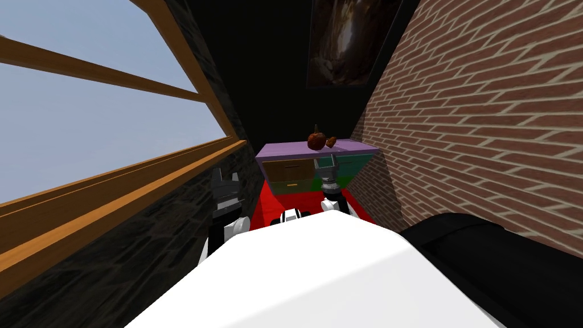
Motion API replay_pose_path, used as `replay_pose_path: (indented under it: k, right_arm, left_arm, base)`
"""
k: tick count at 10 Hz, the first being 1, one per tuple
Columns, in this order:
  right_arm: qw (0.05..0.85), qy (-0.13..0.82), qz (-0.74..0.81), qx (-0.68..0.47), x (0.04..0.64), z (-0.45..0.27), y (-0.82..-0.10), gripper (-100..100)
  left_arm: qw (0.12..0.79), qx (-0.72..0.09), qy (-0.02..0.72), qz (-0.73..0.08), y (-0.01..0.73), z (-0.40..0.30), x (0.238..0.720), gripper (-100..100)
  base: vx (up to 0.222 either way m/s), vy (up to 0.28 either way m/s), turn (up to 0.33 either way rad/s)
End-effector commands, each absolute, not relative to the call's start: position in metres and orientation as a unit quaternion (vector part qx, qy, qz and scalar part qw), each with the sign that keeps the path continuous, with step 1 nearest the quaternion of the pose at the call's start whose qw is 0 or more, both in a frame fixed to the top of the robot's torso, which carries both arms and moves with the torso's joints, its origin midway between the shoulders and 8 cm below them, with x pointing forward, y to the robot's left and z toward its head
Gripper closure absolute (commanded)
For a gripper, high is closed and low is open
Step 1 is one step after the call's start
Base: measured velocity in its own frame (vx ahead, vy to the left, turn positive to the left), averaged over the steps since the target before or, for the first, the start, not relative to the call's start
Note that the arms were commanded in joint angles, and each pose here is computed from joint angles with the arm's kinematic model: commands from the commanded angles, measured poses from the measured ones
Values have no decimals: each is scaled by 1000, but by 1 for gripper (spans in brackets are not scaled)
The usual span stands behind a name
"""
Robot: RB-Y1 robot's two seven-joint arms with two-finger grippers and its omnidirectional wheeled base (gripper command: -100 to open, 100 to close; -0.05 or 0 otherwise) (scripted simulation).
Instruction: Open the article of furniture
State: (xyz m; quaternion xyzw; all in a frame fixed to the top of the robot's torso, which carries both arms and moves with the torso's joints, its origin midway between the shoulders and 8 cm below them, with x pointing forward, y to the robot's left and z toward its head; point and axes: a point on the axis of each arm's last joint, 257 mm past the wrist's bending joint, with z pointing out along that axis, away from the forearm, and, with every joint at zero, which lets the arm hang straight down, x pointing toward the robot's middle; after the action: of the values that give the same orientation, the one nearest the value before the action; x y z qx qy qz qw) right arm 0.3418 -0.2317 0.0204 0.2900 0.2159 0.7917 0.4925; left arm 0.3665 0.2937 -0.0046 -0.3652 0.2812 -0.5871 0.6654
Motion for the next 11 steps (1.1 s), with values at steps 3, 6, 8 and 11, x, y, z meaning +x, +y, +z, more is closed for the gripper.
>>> replay_pose_path:
  k: [3, 6, 8, 11]
  right_arm:
    - [400, 183, 840, 316, 342, 5, -225, -100]
    - [350, 163, 861, 330, 343, -3, -223, -100]
    - [304, 143, 877, 343, 343, -11, -221, -100]
    - [251, 119, 892, 357, 343, -21, -220, -100]
  left_arm:
    - [665, -365, 281, -587, 294, -5, 367, 0]
    - [665, -365, 281, -587, 294, -5, 367, 0]
    - [665, -365, 281, -587, 294, -5, 367, 0]
    - [665, -365, 281, -587, 294, -5, 367, 0]
  base:
    - [73, 27, 7]
    - [62, 27, 5]
    - [63, 31, 9]
    - [55, 17, 8]
